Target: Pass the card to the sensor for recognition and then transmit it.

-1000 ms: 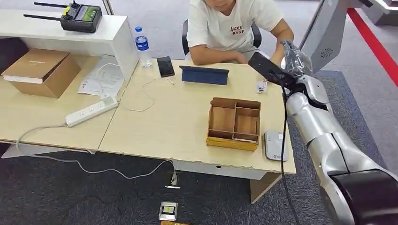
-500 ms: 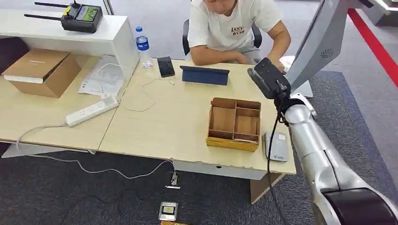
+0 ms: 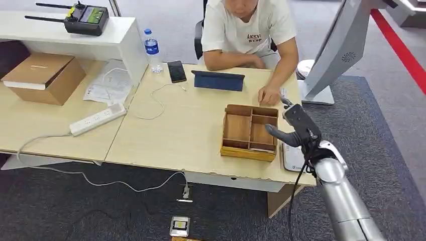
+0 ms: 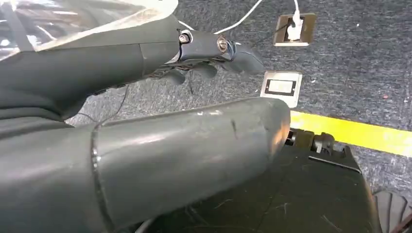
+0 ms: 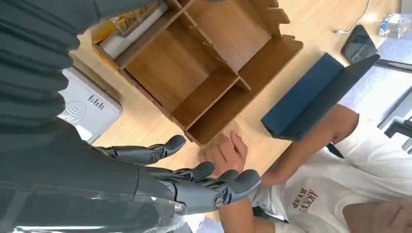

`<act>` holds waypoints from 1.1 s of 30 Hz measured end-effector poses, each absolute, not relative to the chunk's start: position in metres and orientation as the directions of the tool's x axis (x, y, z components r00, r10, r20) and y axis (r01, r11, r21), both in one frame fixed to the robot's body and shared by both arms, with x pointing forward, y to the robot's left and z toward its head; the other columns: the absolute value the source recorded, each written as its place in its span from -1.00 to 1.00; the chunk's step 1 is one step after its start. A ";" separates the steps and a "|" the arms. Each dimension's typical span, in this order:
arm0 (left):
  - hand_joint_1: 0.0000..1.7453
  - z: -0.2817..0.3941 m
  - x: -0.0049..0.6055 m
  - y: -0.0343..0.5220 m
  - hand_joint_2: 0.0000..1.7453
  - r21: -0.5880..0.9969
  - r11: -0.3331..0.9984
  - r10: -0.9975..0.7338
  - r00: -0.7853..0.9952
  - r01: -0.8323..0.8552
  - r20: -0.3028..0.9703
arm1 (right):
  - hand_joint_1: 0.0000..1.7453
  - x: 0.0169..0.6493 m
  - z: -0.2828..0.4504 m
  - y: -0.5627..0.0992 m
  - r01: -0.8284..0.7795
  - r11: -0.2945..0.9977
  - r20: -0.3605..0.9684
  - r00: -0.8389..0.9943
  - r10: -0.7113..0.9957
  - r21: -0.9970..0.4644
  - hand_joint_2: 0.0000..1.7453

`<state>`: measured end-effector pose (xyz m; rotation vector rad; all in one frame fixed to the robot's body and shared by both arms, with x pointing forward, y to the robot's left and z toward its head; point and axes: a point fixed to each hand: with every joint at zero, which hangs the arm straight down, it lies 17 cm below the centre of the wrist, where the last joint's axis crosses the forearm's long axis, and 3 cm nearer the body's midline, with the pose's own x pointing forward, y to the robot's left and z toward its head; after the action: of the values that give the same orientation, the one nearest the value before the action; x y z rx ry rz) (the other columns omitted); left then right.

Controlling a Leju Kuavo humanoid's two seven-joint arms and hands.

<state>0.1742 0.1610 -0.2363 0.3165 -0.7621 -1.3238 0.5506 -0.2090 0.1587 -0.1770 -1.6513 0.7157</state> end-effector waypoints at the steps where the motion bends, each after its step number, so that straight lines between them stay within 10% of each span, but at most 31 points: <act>1: -1.00 -0.236 0.174 0.161 -1.00 0.613 0.247 -0.947 0.052 0.750 0.318 | -1.00 0.549 0.159 -0.209 -0.271 0.792 0.836 -0.229 0.499 -0.547 1.00; 33: -1.00 -0.236 0.176 0.161 -1.00 0.615 0.245 -0.948 0.051 0.749 0.316 | -1.00 0.497 0.095 -0.154 -0.270 0.364 0.448 -0.416 0.791 -0.892 1.00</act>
<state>0.1758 0.1612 -0.2360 0.3203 -0.7620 -1.3247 0.4975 -0.1539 0.0952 -0.4809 -1.5827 1.2750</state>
